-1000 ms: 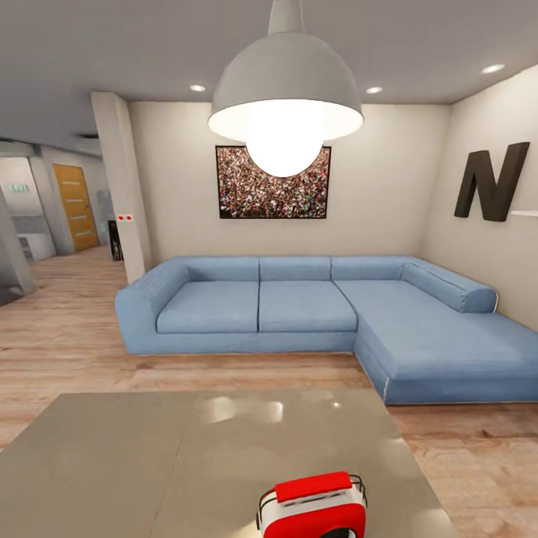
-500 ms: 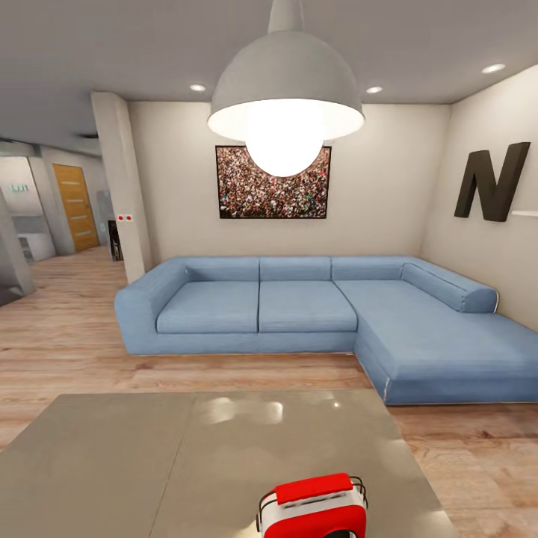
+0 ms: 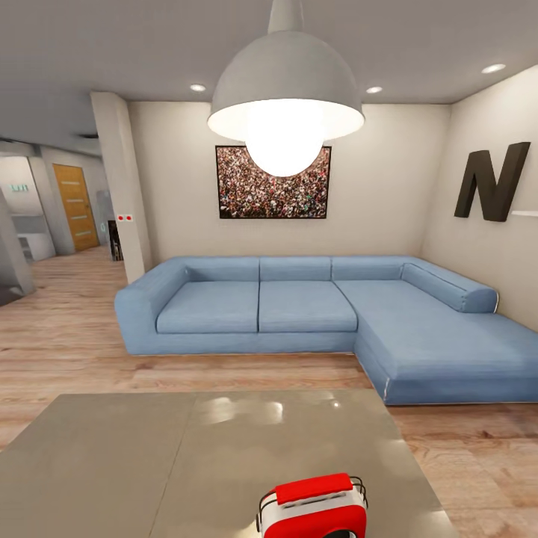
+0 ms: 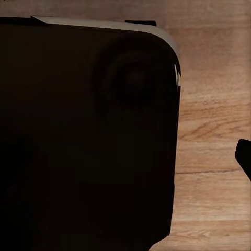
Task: Turn on the radio receiver that's on the table in the living room.
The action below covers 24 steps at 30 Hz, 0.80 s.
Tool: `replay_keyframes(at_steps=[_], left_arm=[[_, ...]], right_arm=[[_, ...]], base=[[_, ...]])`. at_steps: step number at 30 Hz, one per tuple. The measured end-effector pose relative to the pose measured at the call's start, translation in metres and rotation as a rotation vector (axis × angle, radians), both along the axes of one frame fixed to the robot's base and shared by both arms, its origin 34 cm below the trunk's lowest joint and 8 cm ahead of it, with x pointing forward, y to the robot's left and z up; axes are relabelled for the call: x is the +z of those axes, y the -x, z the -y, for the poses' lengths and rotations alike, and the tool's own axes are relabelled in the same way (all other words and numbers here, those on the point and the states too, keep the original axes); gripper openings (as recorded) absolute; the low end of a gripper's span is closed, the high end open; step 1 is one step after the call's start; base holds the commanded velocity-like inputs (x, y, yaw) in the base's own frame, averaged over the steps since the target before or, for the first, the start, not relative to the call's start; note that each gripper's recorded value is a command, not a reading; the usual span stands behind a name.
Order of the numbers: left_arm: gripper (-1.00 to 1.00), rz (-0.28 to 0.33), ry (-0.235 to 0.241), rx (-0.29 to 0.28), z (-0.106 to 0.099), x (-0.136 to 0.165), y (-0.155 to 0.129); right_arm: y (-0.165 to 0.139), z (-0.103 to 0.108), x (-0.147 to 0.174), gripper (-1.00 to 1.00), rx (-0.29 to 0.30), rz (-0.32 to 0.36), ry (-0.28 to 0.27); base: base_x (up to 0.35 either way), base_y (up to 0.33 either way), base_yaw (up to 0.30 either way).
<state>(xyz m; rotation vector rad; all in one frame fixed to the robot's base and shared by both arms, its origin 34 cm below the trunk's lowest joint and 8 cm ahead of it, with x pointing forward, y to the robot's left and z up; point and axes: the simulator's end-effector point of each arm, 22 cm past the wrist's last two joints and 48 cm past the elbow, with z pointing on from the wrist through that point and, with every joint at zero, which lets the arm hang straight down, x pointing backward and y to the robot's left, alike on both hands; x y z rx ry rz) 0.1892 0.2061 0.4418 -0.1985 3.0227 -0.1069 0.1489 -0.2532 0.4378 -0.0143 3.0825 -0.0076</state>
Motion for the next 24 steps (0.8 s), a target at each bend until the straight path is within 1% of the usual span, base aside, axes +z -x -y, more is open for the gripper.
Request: replay_keyframes(at_steps=[7, 15, 24], left_arm=[[1.0, -0.001, 0.001, 0.0, 0.0, 0.0, 0.0], [1.0, -0.001, 0.001, 0.0, 0.001, 0.013, 0.0], [1.0, -0.001, 0.002, 0.0, 0.001, 0.028, 0.0]], right_arm=[[0.0, 0.0, 0.0, 1.0, -0.001, 0.0, 0.0], [0.0, 0.001, 0.013, 1.0, -0.002, 0.0, 0.001], [0.001, 0.006, 0.028, 1.0, -0.016, -0.005, 0.007]], base=[[0.0, 0.0, 0.0], [0.0, 0.0, 0.0], [0.0, 0.0, 0.0]])
